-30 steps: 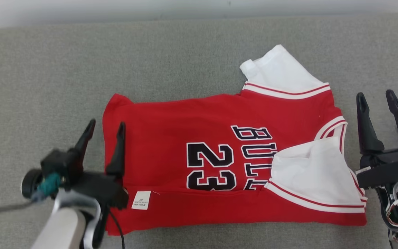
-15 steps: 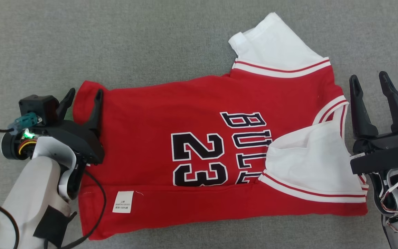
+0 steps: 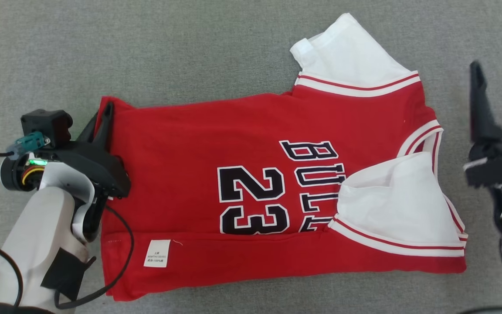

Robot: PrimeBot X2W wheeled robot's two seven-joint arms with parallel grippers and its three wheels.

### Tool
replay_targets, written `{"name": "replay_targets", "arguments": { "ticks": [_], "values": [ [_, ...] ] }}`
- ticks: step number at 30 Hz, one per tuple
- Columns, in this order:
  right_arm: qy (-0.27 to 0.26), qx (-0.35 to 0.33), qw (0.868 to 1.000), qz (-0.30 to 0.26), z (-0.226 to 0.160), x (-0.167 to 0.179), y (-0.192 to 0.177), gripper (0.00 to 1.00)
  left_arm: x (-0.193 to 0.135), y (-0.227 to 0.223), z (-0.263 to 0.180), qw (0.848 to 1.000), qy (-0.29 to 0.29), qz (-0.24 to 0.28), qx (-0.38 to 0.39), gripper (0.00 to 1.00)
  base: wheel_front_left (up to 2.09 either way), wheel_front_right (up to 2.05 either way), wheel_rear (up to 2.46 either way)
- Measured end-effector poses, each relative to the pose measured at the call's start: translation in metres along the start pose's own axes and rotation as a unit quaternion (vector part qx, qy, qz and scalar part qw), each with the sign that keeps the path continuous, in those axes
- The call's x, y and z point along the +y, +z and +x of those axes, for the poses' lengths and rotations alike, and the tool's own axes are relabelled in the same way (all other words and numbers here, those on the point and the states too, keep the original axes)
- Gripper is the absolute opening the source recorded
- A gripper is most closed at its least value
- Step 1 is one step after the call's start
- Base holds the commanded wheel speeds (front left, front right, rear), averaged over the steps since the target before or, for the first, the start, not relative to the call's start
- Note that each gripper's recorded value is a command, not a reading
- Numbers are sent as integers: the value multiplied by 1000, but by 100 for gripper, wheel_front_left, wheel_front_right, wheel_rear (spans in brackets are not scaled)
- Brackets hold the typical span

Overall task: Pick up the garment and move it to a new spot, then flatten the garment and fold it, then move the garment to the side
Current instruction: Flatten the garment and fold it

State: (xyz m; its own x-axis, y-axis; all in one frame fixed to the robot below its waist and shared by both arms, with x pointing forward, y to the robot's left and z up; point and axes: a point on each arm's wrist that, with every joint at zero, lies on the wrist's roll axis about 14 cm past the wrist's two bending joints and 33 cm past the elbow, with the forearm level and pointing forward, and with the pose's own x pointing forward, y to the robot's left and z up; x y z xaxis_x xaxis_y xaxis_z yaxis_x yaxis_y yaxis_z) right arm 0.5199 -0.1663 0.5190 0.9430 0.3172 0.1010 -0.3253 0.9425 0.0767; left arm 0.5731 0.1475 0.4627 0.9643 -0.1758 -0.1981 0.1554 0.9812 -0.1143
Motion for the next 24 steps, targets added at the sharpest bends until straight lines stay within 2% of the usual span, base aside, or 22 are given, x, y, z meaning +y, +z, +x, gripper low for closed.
{"name": "replay_targets", "arguments": {
  "ticks": [3, 9, 19, 24],
  "values": [
    [-6, 1, 1000, -10, 15, -15, 8, 100, 0, 10, 0, 1000, -1, 3, -12, 0, 0, 0, 0],
    [5, 41, 999, -32, 55, -29, -1, 100, -8, 25, 5, 999, -10, 2, -31, 0, 0, 0, 0],
    [63, 170, 983, -42, 101, -7, -80, 100, -8, 28, 13, 999, -12, 5, -43, 0, 0, 0, 0],
    [86, 210, 973, -36, 114, 7, -113, 100, -3, 18, 16, 999, -10, 9, -34, 0, 0, 0, 0]
  ]
}}
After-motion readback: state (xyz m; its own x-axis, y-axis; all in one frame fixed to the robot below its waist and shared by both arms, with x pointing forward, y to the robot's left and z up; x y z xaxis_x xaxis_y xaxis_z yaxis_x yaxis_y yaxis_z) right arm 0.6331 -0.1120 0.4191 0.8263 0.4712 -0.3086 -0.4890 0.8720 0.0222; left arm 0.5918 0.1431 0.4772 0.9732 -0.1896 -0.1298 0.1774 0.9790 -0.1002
